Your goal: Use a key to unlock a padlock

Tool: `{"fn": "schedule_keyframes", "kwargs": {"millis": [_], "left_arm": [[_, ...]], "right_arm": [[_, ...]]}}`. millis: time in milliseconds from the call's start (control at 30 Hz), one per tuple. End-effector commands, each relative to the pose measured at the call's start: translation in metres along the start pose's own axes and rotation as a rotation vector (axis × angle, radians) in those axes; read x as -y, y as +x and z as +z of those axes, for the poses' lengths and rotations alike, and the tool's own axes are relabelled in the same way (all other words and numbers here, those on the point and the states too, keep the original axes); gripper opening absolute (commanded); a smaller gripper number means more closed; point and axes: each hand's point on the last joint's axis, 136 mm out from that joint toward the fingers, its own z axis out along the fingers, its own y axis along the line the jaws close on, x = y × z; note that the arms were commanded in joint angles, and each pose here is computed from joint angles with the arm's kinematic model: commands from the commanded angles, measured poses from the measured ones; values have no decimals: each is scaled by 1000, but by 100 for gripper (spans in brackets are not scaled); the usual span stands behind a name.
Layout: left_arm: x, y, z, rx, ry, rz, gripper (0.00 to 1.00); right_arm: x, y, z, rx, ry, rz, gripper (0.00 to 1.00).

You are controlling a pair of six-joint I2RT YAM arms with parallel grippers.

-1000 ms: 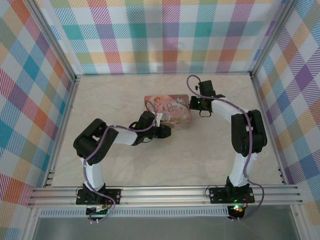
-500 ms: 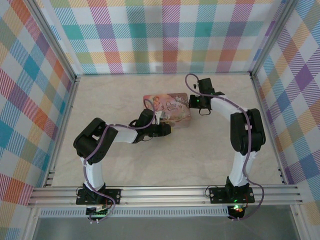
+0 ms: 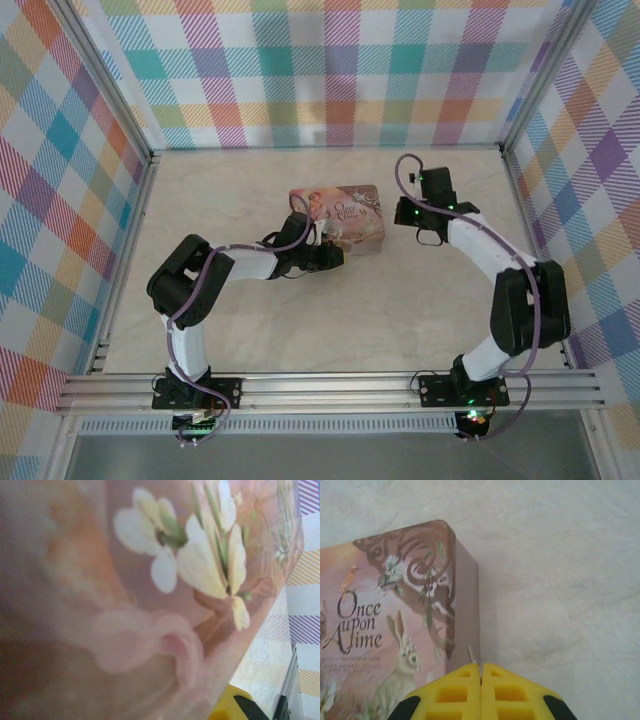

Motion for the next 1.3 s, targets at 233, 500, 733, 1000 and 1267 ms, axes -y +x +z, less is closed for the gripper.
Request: {"fn": "schedule_keyframes", "kwargs": {"millis": [233,500,733,1000,1267], "left_arm": [[51,-19,-12,-17,111,-28,11],[64,-30,-16,-7,147,-64,11],[69,-35,-19,6,169,-86,11],[70,-36,-22,14,170,-84,11],[70,-37,-23,18,172,-83,11]], "right_arm": [[-36,13,-66,113,-257,100,0],[-53,36,-90,149,-433,189,0],[-69,41,-115,210,-577,201,0],[-87,33,-148,287,-723,211,0],[-87,35,-155,309,-764,275,0]]}}
